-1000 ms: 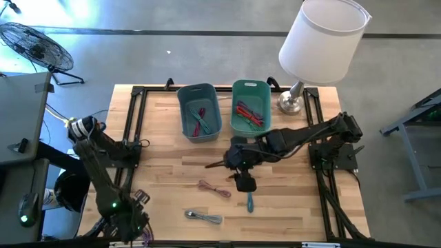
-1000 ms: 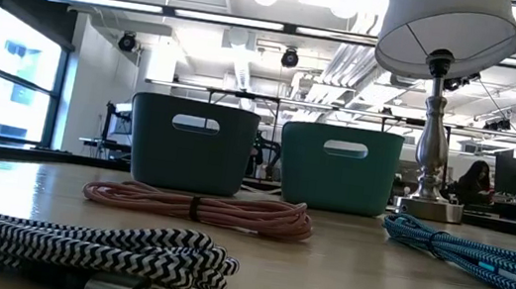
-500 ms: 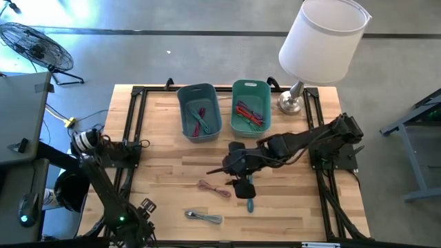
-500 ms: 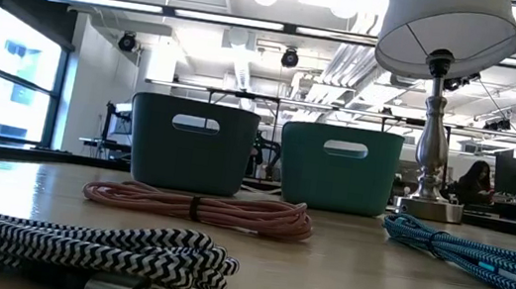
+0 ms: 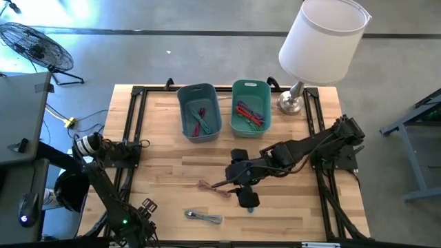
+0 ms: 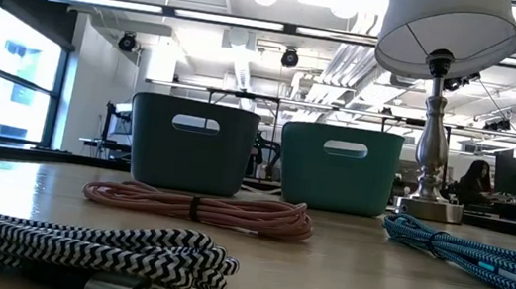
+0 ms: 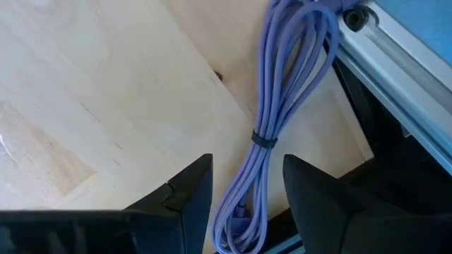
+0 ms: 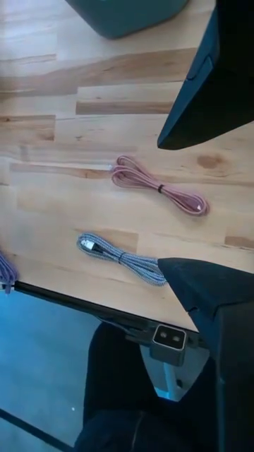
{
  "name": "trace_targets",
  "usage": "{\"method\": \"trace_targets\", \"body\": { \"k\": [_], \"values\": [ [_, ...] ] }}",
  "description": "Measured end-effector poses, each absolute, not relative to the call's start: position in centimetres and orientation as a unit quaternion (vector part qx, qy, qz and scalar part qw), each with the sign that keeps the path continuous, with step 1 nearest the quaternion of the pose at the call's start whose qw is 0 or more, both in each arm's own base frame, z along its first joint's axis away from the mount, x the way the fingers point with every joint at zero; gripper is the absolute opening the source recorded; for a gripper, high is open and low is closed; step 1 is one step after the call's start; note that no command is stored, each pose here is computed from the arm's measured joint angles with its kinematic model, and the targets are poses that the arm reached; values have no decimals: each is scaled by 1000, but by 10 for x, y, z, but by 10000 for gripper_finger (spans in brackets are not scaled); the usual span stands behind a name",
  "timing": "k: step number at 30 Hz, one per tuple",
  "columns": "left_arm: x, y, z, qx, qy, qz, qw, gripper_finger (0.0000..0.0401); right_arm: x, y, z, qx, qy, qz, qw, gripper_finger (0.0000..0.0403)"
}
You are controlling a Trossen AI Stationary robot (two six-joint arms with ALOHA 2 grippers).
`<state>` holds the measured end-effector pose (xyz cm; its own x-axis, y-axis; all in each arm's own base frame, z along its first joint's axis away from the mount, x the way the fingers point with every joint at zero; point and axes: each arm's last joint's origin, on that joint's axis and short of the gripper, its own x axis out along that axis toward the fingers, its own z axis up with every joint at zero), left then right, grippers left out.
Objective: Pick & Place USB Port
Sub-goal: Put the violet charger cable into the green bin
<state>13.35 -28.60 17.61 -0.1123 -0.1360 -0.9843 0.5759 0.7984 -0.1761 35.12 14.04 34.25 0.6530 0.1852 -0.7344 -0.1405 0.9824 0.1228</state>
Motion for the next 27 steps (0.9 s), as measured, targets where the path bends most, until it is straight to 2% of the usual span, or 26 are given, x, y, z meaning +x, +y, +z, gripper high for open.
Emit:
{"method": "trace_targets", "body": {
  "k": [18, 24, 27],
  "values": [
    [135, -290, 177, 131, 690, -270, 659, 169, 349, 145, 342, 23, 404, 80, 911, 255],
    [135, -291, 176, 122, 693, -273, 656, 169, 349, 145, 342, 30, 405, 77, 911, 256],
    [135, -293, 168, 120, 708, -274, 640, 169, 349, 145, 342, 31, 405, 77, 911, 255]
  ]
}}
